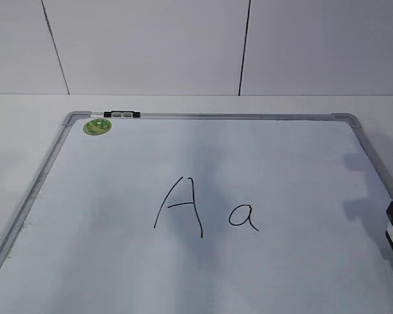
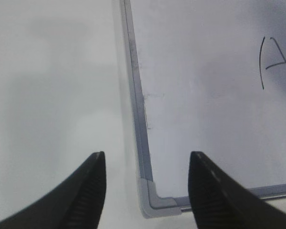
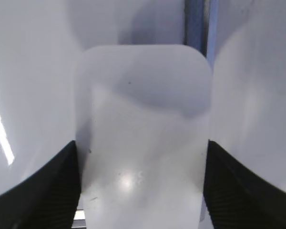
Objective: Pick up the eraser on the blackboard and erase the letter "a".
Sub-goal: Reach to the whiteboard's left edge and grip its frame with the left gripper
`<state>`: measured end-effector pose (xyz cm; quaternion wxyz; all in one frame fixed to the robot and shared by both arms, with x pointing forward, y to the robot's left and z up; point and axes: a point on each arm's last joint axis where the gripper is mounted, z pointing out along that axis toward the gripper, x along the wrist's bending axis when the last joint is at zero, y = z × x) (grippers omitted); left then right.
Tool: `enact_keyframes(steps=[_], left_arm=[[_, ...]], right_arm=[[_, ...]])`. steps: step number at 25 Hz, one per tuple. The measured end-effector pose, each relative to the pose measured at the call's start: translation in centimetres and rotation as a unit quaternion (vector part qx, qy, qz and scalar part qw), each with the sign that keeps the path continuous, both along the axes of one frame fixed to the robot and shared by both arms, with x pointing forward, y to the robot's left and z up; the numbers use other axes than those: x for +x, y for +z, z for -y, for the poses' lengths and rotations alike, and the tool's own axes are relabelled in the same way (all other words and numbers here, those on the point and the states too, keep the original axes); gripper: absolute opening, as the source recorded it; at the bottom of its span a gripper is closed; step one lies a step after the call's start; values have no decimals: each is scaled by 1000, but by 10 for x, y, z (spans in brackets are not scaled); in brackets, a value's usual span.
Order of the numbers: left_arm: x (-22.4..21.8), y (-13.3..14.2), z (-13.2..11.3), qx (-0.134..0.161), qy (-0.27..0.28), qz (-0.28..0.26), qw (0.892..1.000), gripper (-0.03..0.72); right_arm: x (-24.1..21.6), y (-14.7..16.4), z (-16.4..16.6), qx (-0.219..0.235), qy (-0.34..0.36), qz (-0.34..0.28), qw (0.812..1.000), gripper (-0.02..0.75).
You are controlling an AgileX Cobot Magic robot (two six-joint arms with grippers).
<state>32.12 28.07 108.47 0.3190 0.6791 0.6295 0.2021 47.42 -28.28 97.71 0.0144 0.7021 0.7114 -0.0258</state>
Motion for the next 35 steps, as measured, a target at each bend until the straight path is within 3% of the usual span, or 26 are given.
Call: enact_keyframes(steps=[7, 17, 26, 32, 35], left_arm=[[61, 2, 17, 21, -14, -95, 995, 412], [174, 5, 47, 40, -18, -167, 985, 409], [232, -48, 54, 75, -12, -242, 967, 316], [252, -79, 30, 70, 27, -275, 958, 308], [259, -90, 22, 54, 45, -283, 956, 307]], right_arm=[[4, 11, -3, 13, -8, -5, 1000, 544], [2, 12, -9, 37, 1, -21, 999, 544], [0, 12, -15, 40, 13, -25, 999, 544], [-1, 12, -15, 40, 15, -29, 999, 544], [-1, 12, -16, 44, 17, -30, 998, 544]])
